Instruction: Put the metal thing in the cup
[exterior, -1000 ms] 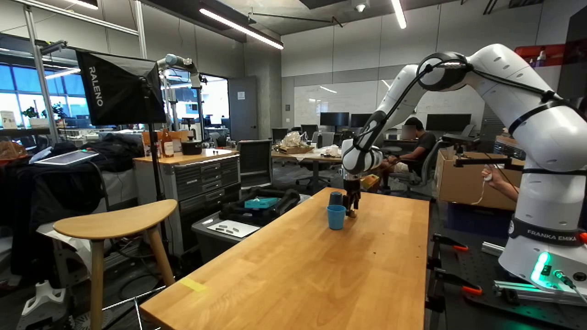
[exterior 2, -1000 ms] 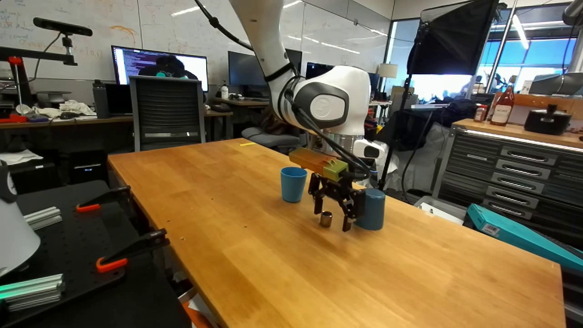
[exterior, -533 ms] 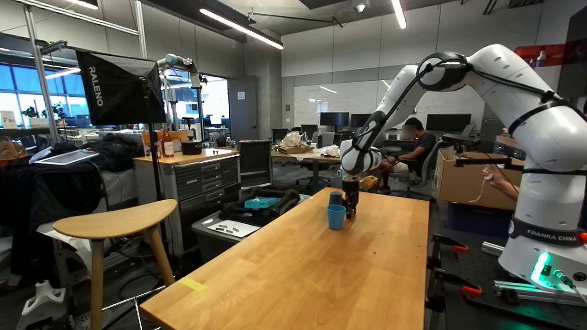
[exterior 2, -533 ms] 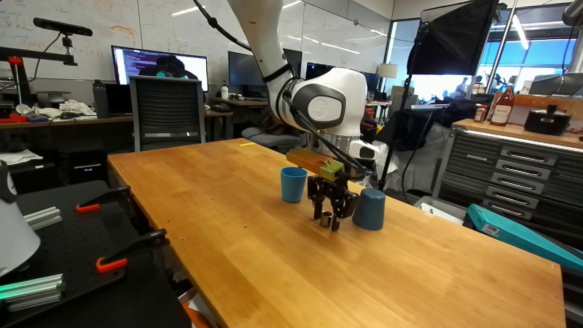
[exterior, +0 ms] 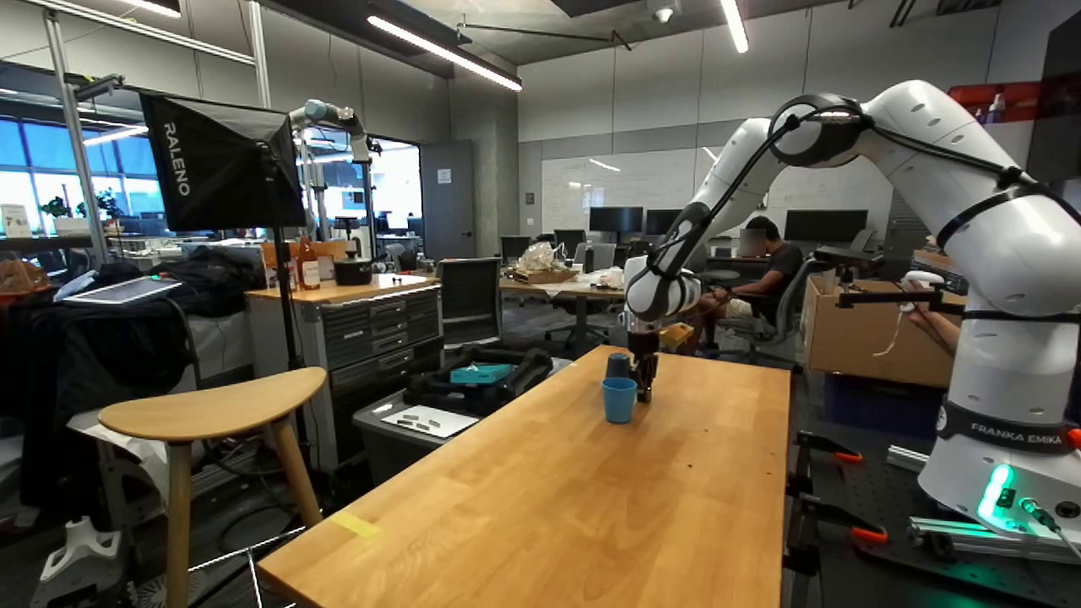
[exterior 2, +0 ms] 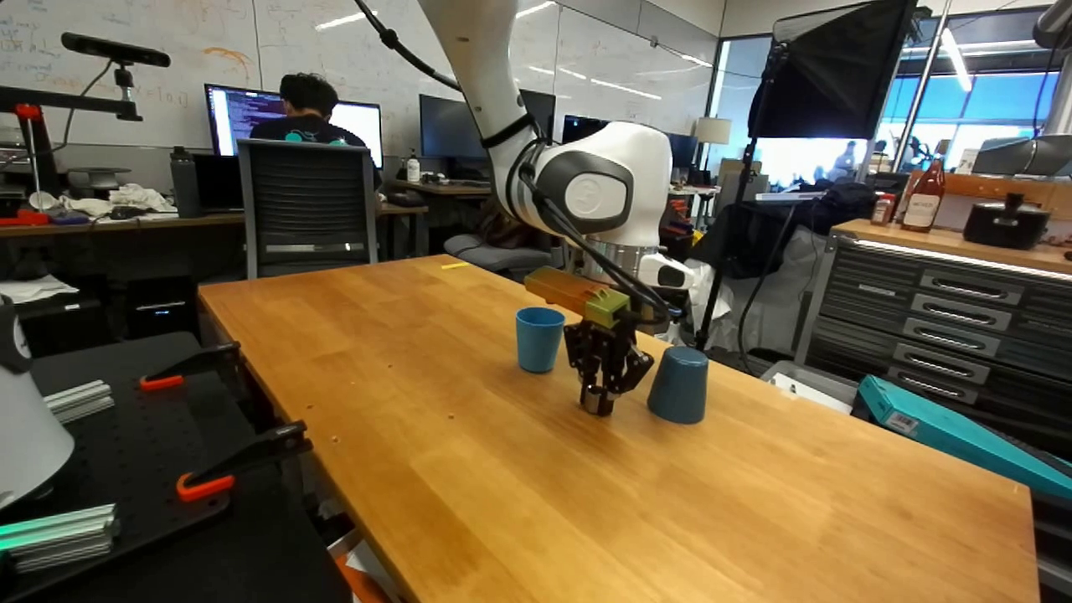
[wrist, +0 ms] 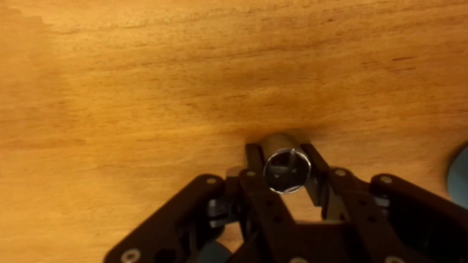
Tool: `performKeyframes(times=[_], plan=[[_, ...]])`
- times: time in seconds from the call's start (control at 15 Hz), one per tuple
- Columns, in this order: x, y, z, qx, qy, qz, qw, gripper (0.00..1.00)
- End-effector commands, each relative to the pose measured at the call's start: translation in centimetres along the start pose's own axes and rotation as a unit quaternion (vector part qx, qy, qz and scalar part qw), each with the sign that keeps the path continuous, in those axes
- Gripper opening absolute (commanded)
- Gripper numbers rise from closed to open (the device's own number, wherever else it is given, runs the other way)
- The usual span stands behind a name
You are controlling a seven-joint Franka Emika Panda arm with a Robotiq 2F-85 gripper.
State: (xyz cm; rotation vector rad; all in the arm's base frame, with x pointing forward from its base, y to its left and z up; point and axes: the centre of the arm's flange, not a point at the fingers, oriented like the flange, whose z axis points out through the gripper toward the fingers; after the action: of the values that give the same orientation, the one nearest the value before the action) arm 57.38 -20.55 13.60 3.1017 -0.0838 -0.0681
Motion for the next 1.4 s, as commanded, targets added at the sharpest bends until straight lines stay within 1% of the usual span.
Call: performKeyframes(times=[0.0, 0.2, 0.47, 0.8, 1.0, 1.2, 1.33], plan=[[0.6, -1.5, -2.6, 0.006, 0.001, -0.016, 0.9999, 0.11], [1.5, -4.4, -5.7, 0.015, 0.026, -0.038, 0.9988, 0.11], [2.8, -7.9, -9.9, 0.022, 0.042, -0.065, 0.9967, 0.11], [3.1, -9.6, -13.6, 0.021, 0.045, -0.082, 0.9954, 0.11], [2.8, -10.5, -13.4, 0.025, 0.03, -0.09, 0.9952, 0.11], [2.2, -11.8, -11.8, 0.031, 0.003, -0.099, 0.9946, 0.11], [1.9, -12.6, -10.7, 0.033, -0.006, -0.105, 0.9939, 0.11]])
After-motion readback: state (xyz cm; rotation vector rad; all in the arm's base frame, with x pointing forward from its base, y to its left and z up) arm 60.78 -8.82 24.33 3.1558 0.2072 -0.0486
